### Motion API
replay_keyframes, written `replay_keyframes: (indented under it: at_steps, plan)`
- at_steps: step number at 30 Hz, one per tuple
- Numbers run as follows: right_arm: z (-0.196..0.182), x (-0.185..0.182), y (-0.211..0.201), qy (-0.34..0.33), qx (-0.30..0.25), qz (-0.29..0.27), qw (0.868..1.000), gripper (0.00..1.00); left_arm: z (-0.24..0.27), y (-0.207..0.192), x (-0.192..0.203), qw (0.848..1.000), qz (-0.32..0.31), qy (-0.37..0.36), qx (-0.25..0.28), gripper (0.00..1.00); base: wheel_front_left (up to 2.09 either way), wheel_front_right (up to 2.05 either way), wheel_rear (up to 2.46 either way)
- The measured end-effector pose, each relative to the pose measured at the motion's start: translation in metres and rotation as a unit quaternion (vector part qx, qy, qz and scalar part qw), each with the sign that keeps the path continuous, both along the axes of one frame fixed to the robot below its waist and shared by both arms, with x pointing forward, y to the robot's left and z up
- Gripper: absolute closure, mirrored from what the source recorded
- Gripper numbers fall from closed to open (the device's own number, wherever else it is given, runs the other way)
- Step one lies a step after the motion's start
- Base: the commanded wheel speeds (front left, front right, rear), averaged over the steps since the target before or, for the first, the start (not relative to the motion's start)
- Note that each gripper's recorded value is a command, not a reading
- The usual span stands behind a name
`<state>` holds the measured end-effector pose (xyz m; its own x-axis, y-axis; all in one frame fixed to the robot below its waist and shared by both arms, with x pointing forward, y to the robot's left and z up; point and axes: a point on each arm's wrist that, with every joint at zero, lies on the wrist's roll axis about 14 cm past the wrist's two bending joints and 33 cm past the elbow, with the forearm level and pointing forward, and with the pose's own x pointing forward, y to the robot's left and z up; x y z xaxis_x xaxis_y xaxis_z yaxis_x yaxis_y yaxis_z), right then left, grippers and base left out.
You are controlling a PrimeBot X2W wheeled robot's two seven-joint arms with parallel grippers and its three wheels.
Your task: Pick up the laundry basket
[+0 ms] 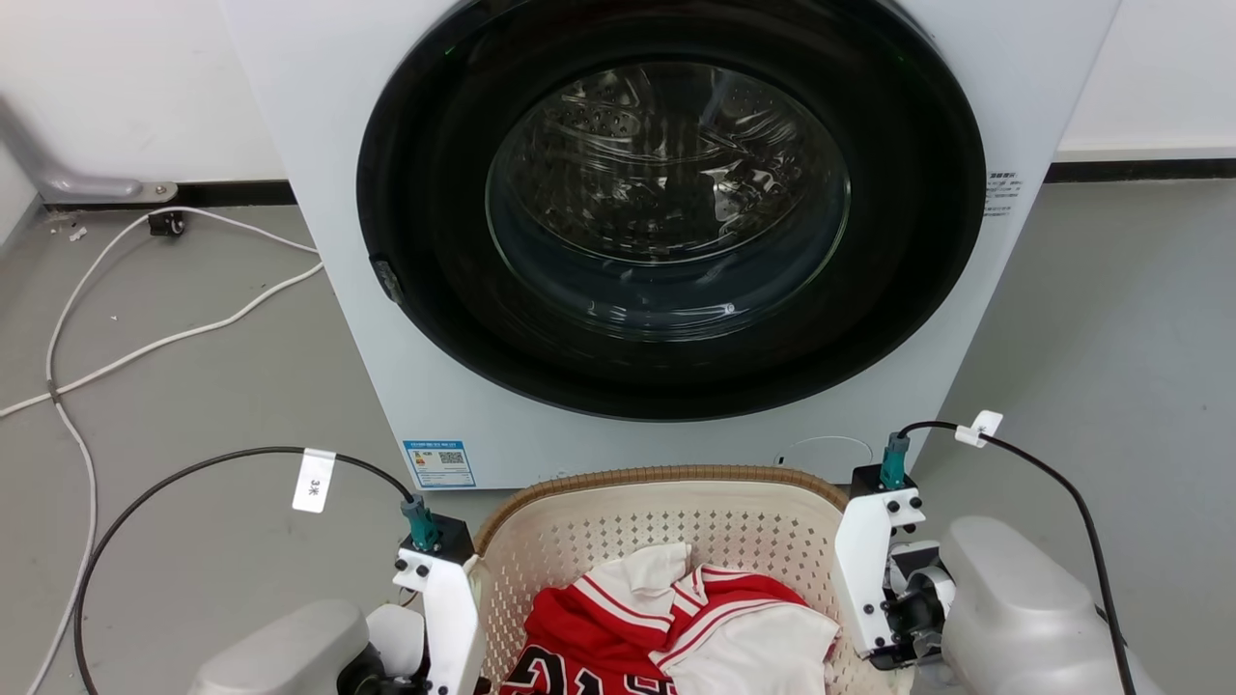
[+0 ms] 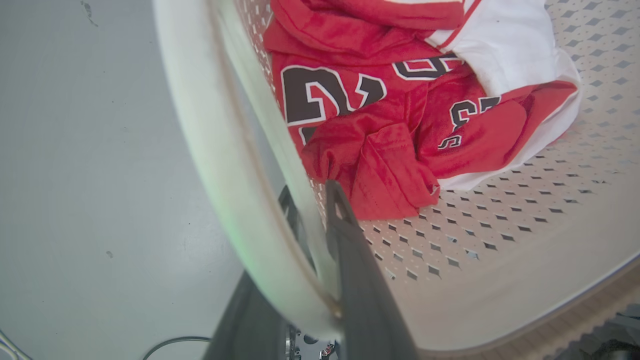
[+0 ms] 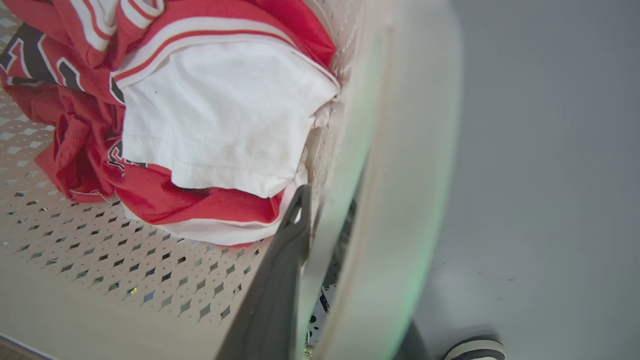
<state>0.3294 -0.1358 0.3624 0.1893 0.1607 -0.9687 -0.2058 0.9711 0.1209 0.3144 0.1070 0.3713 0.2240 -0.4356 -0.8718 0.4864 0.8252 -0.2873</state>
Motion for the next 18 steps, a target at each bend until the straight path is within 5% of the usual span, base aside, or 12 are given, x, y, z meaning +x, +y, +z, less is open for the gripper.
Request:
replay_keyframes:
  at_steps: [18]
  plan:
    - [-0.0019,-0.0016,0.0029,0.004,0.003,0.004,1.0,1.0,-0.0041,0.0009,-0.0037,1.0,-0.003,0.006,0.004,1.0,0.0,0.0,0.0]
